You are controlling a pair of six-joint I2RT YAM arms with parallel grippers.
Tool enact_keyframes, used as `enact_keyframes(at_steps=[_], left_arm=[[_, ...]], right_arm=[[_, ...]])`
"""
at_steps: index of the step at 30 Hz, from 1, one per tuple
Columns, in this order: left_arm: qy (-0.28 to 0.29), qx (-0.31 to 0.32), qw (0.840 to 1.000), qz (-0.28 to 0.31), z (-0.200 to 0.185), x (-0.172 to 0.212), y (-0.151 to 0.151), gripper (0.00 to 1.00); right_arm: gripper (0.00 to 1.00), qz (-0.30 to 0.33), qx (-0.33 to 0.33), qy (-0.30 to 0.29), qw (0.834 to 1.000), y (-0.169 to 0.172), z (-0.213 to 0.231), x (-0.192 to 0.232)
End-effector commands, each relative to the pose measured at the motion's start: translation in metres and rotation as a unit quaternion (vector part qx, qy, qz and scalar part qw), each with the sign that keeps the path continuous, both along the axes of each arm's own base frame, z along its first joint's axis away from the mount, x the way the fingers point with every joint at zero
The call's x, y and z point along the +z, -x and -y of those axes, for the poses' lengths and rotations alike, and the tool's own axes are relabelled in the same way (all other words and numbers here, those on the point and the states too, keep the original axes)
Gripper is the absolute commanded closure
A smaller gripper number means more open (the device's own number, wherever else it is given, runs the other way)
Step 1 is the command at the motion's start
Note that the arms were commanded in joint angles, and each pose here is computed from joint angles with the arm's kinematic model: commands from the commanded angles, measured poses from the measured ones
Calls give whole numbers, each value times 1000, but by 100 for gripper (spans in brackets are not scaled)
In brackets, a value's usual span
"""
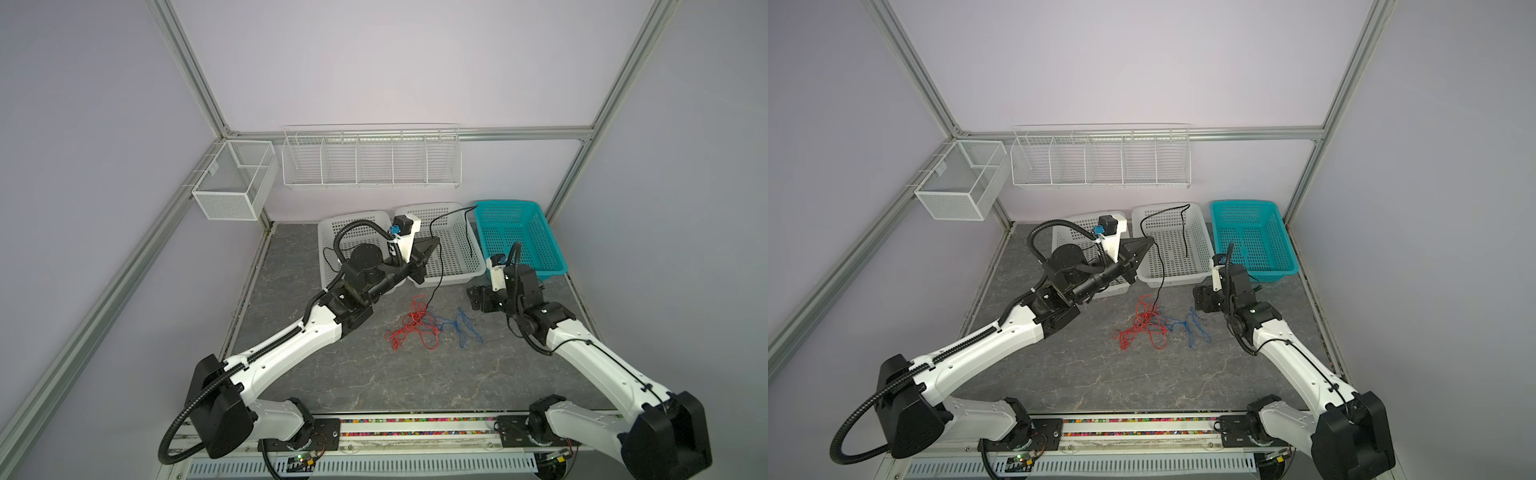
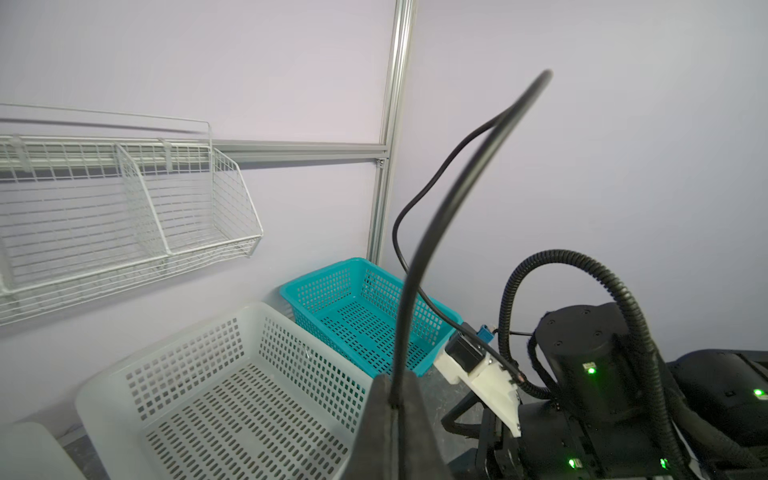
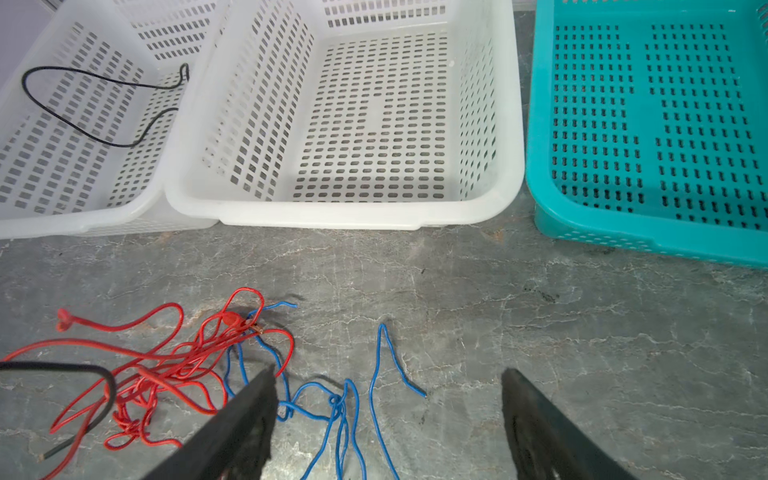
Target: Untangle the cables
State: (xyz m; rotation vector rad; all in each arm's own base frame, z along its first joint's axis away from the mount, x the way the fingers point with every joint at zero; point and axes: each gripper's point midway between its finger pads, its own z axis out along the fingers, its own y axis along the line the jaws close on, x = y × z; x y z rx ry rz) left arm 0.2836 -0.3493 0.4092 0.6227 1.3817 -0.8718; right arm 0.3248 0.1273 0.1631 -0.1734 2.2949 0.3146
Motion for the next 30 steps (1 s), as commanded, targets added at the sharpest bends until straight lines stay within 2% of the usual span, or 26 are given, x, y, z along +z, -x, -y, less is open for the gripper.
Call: enact_keyframes(at_steps=[1,8,15,23,30], left_arm=[[7,28,999,43,-16,31,4,100],[3,95,992,81,-43,55,0,100],[-29,188,977,94,-70,51,-27,100],[-49,264,962,41,-116,11,-90,100],[-81,328,940,-38,-149,-59,-146,100]], right_arm=[[14,-8,-8,-1,1000,-3,-1,-9],[14,-28,-5,-1,1000,-6,-5,-20],[14,-32,-3,-1,999,-6,-6,-23],[14,-35,4,-9,999,-5,-10,-23],[14,-38,8,-14,999,-6,-13,-24]])
